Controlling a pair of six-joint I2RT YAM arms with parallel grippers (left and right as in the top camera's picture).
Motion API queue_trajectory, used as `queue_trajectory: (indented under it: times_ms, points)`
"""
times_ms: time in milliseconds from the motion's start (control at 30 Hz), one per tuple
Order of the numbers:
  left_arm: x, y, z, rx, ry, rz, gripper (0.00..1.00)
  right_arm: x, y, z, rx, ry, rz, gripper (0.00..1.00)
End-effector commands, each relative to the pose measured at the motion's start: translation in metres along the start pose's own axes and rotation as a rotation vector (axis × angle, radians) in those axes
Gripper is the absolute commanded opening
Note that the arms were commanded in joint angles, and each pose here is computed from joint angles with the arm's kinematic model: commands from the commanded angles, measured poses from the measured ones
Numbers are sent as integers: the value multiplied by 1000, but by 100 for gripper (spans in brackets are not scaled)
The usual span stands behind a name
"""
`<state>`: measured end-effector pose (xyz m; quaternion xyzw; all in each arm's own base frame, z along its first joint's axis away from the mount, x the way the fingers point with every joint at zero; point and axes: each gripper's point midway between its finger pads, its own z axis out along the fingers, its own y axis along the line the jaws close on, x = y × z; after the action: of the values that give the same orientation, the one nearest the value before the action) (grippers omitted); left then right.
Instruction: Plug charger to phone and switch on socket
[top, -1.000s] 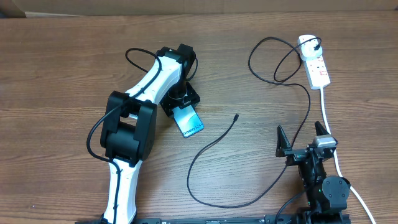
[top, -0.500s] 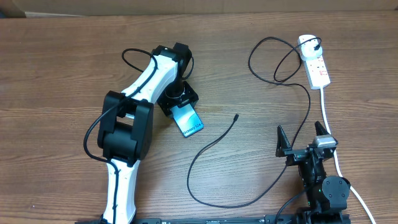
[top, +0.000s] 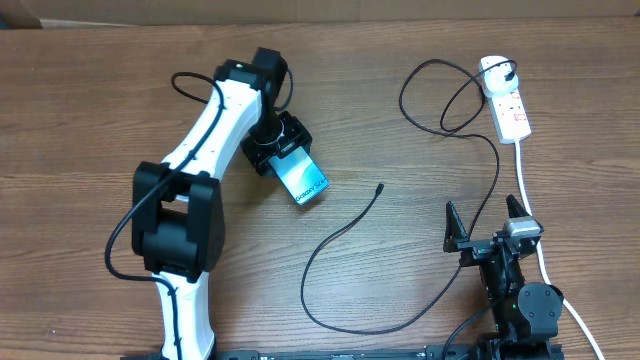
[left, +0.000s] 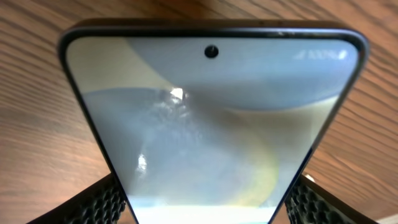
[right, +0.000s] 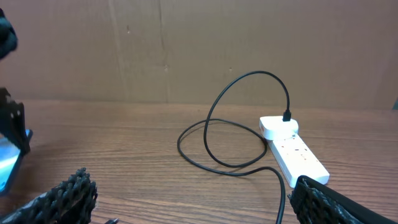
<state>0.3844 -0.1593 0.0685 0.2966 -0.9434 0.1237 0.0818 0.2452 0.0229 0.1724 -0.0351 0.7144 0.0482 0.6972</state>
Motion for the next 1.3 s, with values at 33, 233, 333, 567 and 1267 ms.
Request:
queue_trajectory:
  times_ms: [33, 233, 333, 567, 1267]
  points:
    - [13, -23, -36, 172, 60, 29, 76, 2, 0, 0, 3, -2, -2, 100]
    - [15, -28, -46, 268, 145, 5, 77, 2, 0, 0, 3, -2, -2, 100]
    - [12, -25, -46, 262, 131, 17, 76, 2, 0, 0, 3, -2, -2, 100]
    - [-9, -5, -40, 131, -5, 13, 77, 2, 0, 0, 3, -2, -2, 100]
    - [-19, -18, -8, -132, -519, -281, 100, 2, 0, 0, 3, -2, -2, 100]
